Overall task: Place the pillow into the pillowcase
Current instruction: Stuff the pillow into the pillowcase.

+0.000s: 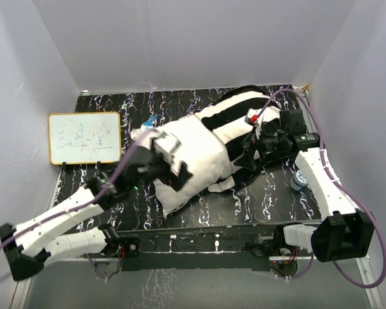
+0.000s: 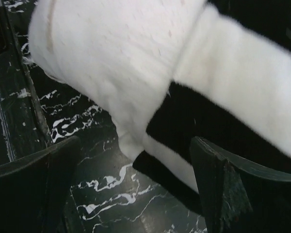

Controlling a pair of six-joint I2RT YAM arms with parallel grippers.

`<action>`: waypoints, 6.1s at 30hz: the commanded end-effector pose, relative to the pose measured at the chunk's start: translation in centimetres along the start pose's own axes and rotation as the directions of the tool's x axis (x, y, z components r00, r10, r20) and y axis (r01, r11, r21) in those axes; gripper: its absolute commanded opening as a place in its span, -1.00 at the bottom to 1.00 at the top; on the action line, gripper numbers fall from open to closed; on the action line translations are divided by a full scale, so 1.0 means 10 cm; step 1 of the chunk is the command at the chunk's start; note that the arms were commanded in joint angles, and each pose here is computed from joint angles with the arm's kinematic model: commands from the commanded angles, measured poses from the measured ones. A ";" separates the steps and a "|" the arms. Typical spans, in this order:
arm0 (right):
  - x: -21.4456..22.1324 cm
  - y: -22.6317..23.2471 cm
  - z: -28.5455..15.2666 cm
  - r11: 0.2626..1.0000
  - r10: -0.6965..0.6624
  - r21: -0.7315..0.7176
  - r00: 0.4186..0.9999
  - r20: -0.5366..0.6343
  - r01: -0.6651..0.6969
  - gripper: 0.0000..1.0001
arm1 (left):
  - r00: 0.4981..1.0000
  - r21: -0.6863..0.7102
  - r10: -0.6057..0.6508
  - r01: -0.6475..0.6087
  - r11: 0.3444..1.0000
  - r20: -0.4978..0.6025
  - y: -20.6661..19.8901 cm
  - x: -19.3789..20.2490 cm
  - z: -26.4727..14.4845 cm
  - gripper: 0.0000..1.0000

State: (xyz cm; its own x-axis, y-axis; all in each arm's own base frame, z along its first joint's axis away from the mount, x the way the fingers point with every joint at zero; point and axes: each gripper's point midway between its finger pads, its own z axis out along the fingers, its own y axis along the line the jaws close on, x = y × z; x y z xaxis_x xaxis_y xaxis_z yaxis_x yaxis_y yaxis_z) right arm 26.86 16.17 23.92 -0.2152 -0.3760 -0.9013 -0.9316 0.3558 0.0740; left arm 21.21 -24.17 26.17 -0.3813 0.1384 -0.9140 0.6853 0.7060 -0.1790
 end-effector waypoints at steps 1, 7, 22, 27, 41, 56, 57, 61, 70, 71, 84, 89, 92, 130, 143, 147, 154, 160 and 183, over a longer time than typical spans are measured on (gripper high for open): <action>0.08 -0.32 -0.14 0.987 0.074 0.135 0.993 0.094 -0.086 0.99 | 0.868 -0.031 0.493 -0.495 0.868 -0.055 -0.47 0.43 0.38 0.95; 0.29 -0.50 -0.23 0.955 0.181 0.207 0.969 0.168 -0.214 0.99 | 0.679 -0.173 0.710 -0.734 0.656 -0.189 -0.38 0.61 0.94 0.95; 0.41 -0.63 0.30 0.924 0.246 0.263 0.958 0.147 -0.278 0.55 | 0.841 -0.135 0.521 -0.538 0.832 -0.145 0.02 0.73 1.45 -0.47; 0.39 -0.76 0.51 0.904 0.243 0.328 0.961 0.130 -0.273 0.52 | 0.876 -0.041 0.466 -0.474 0.880 -0.124 -0.07 0.74 1.48 -0.83; -0.09 -0.14 0.58 0.992 0.120 -0.055 0.984 0.131 -0.114 -0.84 | 0.948 0.054 0.317 -0.314 0.948 -0.040 0.00 0.50 1.41 -1.00; -1.61 0.19 0.87 0.839 0.226 -0.541 0.936 0.270 -0.047 -0.85 | 0.988 0.344 -0.004 -0.050 0.938 0.157 -0.13 -0.19 1.46 -1.00; -1.73 0.27 0.83 0.830 0.216 -0.557 0.933 0.286 -0.021 -0.85 | 0.983 0.370 -0.031 -0.037 0.928 0.178 -0.15 -0.29 1.41 -1.00; -1.98 0.53 0.80 0.802 0.202 -0.597 0.931 0.305 0.021 -0.85 | 0.955 0.472 -0.089 -0.058 0.880 0.283 -0.35 -0.73 1.08 -1.00; -0.08 -0.49 1.91 0.924 0.334 -0.173 0.940 -0.064 -0.340 -0.84 | 0.894 0.507 -0.367 0.198 0.839 0.259 0.18 -0.49 1.03 -1.00; 0.00 -0.49 1.90 0.925 0.330 -0.173 0.940 -0.081 -0.339 -0.84 | 0.874 0.520 -0.422 0.251 0.816 0.239 0.27 -0.40 1.07 -1.00; -0.82 0.28 0.39 0.959 -0.067 -0.259 0.978 0.199 0.118 0.74 | 0.719 0.506 -0.684 0.548 0.666 0.121 0.73 -0.09 1.35 -1.00; -0.04 0.07 0.49 0.994 0.110 -0.027 0.991 0.075 -0.109 0.78 | 0.719 0.465 -0.678 0.553 0.691 0.152 0.75 -0.21 1.30 -1.00; 0.29 -0.04 0.58 0.971 0.227 0.063 0.970 0.083 -0.232 0.79 | 0.723 0.451 -0.673 0.554 0.699 0.154 0.72 -0.29 1.28 -1.00; -2.39 -0.26 0.87 0.920 0.185 -0.391 0.901 0.391 -0.019 -0.85 | 0.694 0.324 -0.671 0.592 0.738 0.259 0.85 -1.23 1.50 -1.00; -1.26 -0.80 1.71 0.960 0.232 -0.193 0.963 0.138 -0.204 -0.42 | 0.694 -0.120 -0.654 0.708 0.696 0.301 2.01 -0.24 1.10 0.43; -1.59 -0.56 1.43 0.965 0.111 -0.255 0.972 0.205 -0.056 0.32 | 0.815 -0.295 -0.469 0.566 0.770 0.341 2.29 -0.61 0.32 0.83; -1.77 -0.52 0.94 0.992 -0.118 -0.020 0.970 0.215 0.125 0.80 | 0.896 -0.440 -0.404 0.442 0.782 0.182 2.02 -0.28 -0.36 0.91; -0.95 -0.56 0.92 0.989 -0.080 0.127 0.993 0.083 0.070 0.87 | 0.830 -0.219 -0.543 0.558 0.801 0.128 1.37 0.28 -0.37 0.91; -0.43 -0.57 1.89 0.830 0.238 0.513 0.971 0.030 -0.219 0.97 | 0.708 -0.220 -0.687 0.705 0.674 0.164 1.72 1.12 0.22 0.95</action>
State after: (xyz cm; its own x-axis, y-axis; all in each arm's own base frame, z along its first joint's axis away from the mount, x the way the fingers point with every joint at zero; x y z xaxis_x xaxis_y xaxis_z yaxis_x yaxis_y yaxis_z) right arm 36.21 28.84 15.57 -0.4965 -0.3467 -0.7958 -0.6738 0.7319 0.1015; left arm 28.19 -12.09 10.84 -0.6896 -0.5073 -0.5168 -0.0042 0.7164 -0.6976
